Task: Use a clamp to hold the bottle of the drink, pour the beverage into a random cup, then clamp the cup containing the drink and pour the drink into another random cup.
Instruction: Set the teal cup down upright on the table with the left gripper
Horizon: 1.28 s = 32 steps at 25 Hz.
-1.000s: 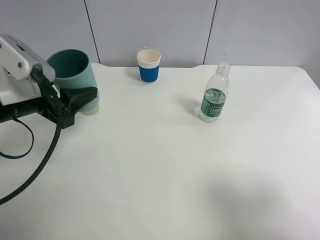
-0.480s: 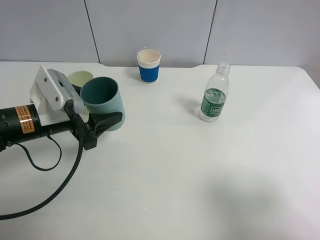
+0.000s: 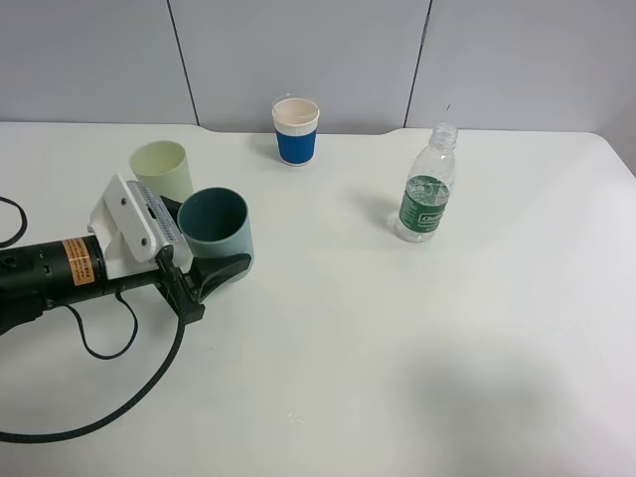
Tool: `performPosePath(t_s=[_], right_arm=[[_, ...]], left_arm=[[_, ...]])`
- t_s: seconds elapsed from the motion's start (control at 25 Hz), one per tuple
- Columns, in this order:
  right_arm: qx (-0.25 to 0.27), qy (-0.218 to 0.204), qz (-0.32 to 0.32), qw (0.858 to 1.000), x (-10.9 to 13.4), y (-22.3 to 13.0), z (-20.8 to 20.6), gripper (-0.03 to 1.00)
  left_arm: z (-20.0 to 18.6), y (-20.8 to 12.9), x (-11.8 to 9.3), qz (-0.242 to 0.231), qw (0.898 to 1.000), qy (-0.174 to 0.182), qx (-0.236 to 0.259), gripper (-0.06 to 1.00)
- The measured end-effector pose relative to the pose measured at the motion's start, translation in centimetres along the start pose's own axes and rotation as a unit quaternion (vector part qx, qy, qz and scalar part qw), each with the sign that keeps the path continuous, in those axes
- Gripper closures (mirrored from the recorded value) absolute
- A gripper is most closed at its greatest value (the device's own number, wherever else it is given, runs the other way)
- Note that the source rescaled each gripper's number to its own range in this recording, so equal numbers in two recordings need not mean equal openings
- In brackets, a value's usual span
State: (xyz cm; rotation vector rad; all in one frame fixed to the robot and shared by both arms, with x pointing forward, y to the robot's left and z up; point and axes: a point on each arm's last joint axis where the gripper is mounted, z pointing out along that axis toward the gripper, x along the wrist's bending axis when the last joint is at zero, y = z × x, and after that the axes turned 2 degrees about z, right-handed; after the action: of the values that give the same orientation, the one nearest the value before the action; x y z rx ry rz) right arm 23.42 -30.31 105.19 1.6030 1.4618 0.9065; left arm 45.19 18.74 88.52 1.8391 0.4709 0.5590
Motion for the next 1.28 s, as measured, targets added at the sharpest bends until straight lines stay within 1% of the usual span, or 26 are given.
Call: performPosePath(t_s=[0.4,0.56,1.12,1.16,1.2,1.24,1.28], right_arm=[[0.0,0.0,0.0,1.0,0.0,0.0,0.0,-0.02],[0.0,0.0,0.0,1.0,0.0,0.0,0.0,-0.02],[0.0,0.0,0.0,1.0,0.0,0.0,0.0,-0.02],[0.0,0.0,0.0,1.0,0.0,0.0,0.0,-0.02],[0.0,0.0,0.0,1.0,0.0,0.0,0.0,-0.02],[0.0,0.0,0.0,1.0,0.0,0.0,0.0,-0.02],[0.0,0.0,0.0,1.0,0.0,0.0,0.0,-0.02]], left_arm=[[0.6,-2.9,-0.6,-0.026,0.998,-0.014,0.048,0.93],[0.7,-3.3,-0.7,-0.035,0.998,-0.015,0.04,0.93],[0.7,-3.3,-0.7,-0.036,0.998,-0.016,0.039,0.93],[0.7,-3.3,-0.7,-0.036,0.998,-0.016,0.039,0.89],[0.7,-3.4,-0.7,-0.036,0.998,-0.017,0.044,0.78],[0.7,-3.6,-0.8,-0.037,0.998,-0.018,0.049,0.62],[0.7,-3.6,-0.8,-0.037,0.998,-0.019,0.053,0.43]])
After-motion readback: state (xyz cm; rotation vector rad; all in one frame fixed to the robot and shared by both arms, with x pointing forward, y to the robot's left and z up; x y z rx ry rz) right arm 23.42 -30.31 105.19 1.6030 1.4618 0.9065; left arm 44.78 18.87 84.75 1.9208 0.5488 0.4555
